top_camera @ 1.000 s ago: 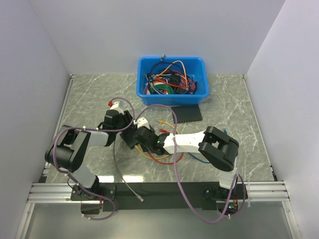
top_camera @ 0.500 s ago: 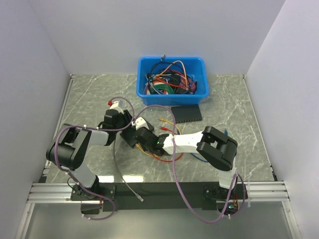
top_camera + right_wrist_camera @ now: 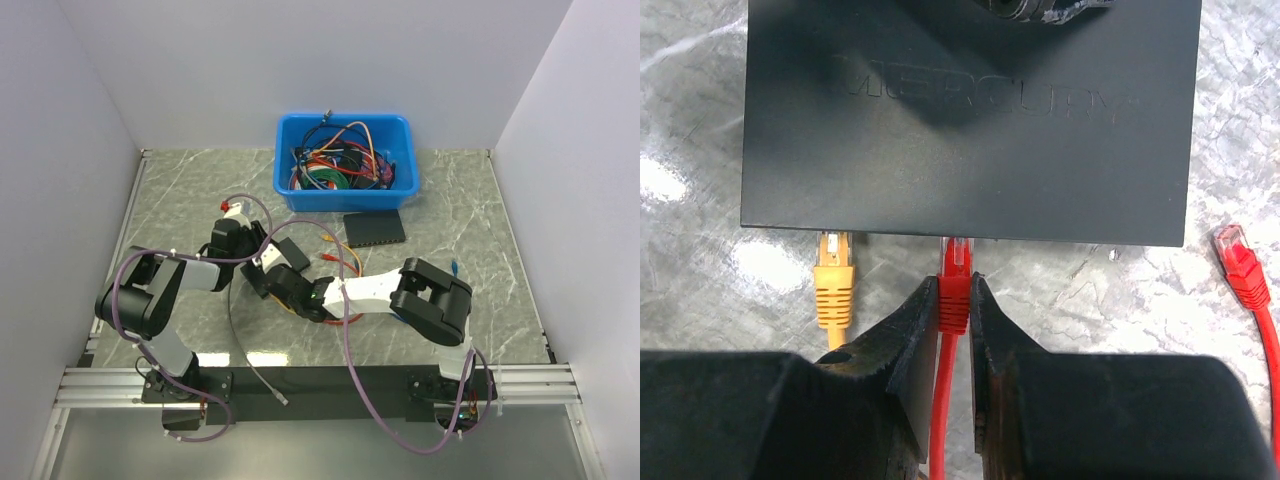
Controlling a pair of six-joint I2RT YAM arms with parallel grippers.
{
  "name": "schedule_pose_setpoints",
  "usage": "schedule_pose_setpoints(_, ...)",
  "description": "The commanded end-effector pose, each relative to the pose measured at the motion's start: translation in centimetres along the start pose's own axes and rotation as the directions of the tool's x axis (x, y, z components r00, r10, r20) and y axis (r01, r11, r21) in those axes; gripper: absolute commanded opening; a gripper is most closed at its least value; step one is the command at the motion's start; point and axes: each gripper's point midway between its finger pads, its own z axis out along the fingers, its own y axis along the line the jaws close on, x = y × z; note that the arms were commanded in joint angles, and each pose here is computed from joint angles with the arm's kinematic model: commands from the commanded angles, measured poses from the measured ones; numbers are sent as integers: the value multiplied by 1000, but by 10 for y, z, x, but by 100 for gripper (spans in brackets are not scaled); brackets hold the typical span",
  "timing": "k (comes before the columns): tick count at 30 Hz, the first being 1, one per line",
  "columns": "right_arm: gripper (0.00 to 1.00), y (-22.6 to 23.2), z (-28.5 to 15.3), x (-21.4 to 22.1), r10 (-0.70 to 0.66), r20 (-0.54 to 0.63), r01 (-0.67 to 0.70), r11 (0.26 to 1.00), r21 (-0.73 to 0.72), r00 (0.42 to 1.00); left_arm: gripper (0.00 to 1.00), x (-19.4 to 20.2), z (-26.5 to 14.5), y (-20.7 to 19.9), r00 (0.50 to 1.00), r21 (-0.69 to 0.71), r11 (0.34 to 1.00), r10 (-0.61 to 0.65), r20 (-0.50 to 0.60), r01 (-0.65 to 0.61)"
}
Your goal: Insert the plug into the switch port
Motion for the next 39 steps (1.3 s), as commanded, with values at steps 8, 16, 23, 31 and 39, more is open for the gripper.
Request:
schedule_pose_setpoints(8,0,6,-3,-77,118,252,-120,993,-8,960,46,60,-12,-7,979,35,999,-22,-204,30)
schedule_pose_setpoints(16,0,2,1,-66,133,254,-137,991,0,958,46,80,-19,-7,967,30,998,-49,-249,58)
schedule_pose_setpoints(23,0,1,5,-76,185,293,-172,983,-69,938,47,105,-25,-18,949,54,997,-37,-312,56)
schedule_pose_setpoints(31,0,-14,6,-106,194,349,-190,981,-47,917,47,134,-37,-23,936,60,997,-16,-350,39)
schedule_pose_setpoints(39,0,-31,9,-155,250,399,-237,968,-82,882,46,167,-39,-21,914,53,998,-19,-404,44)
